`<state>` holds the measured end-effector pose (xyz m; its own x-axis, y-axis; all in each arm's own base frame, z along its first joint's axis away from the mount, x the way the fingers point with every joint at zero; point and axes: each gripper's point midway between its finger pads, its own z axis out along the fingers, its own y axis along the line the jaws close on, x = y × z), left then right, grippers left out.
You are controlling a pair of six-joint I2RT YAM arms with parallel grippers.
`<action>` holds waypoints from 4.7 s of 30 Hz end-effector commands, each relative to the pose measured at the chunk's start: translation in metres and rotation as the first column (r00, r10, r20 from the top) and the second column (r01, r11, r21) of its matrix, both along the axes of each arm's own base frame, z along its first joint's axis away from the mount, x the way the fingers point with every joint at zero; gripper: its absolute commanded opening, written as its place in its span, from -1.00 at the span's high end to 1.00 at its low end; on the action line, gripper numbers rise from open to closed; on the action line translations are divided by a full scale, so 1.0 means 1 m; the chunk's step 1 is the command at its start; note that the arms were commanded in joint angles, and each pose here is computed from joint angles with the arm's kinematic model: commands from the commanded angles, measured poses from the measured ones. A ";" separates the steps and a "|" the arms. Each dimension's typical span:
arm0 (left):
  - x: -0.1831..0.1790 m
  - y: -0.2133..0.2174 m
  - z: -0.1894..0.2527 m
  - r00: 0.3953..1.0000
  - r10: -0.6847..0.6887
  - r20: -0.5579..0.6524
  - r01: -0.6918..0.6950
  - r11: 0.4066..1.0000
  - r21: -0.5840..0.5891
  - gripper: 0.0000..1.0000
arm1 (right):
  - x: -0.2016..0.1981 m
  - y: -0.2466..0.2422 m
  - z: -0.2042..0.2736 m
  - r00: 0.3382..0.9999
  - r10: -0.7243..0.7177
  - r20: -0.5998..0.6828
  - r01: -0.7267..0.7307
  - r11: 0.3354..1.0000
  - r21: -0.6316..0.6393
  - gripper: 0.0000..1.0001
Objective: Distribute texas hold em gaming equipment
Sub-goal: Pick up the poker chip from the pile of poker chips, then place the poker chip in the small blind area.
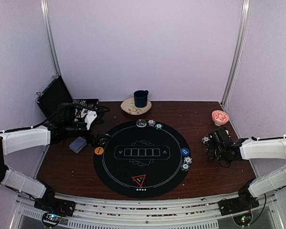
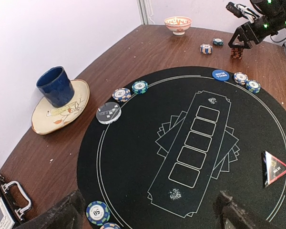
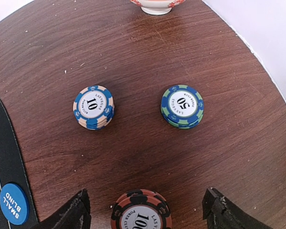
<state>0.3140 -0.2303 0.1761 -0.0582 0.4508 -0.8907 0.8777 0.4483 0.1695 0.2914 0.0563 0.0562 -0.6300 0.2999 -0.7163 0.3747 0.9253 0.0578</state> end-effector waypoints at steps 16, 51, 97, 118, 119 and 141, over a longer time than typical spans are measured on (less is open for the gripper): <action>0.008 -0.002 -0.004 1.000 0.004 0.007 -0.004 1.000 -0.017 -0.96 | 0.001 0.004 -0.011 1.000 0.012 -0.023 -0.012 1.000 0.010 -0.28; 0.012 0.000 -0.006 1.000 0.026 0.015 -0.026 1.000 -0.004 -0.96 | -0.001 0.004 -0.012 0.999 0.006 -0.033 -0.007 1.000 -0.009 0.03; 0.017 0.003 -0.006 0.998 0.056 0.020 -0.056 0.998 -0.003 -0.96 | 0.001 0.072 0.054 0.952 0.256 0.170 -0.260 0.966 -0.002 0.39; 0.019 0.003 -0.008 0.998 0.064 0.018 -0.064 0.998 0.001 -0.95 | -0.043 0.226 0.029 0.726 0.682 0.093 -0.684 0.729 -0.008 0.41; 0.019 0.003 -0.007 0.998 0.063 0.019 -0.063 0.998 0.000 -0.96 | -0.044 0.227 0.029 0.716 0.692 0.089 -0.694 0.720 -0.012 0.41; 0.020 0.003 -0.010 0.998 0.064 0.012 -0.064 0.998 0.007 -0.96 | -0.093 0.208 -0.001 0.702 0.712 0.006 -0.712 0.701 0.053 0.37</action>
<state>0.3263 -0.2267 0.1613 -0.1005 0.4696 -0.8771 0.8556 0.4908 0.1647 0.2037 0.2779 0.0609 -0.6518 -0.2598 -0.7125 -0.4472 0.8905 0.0844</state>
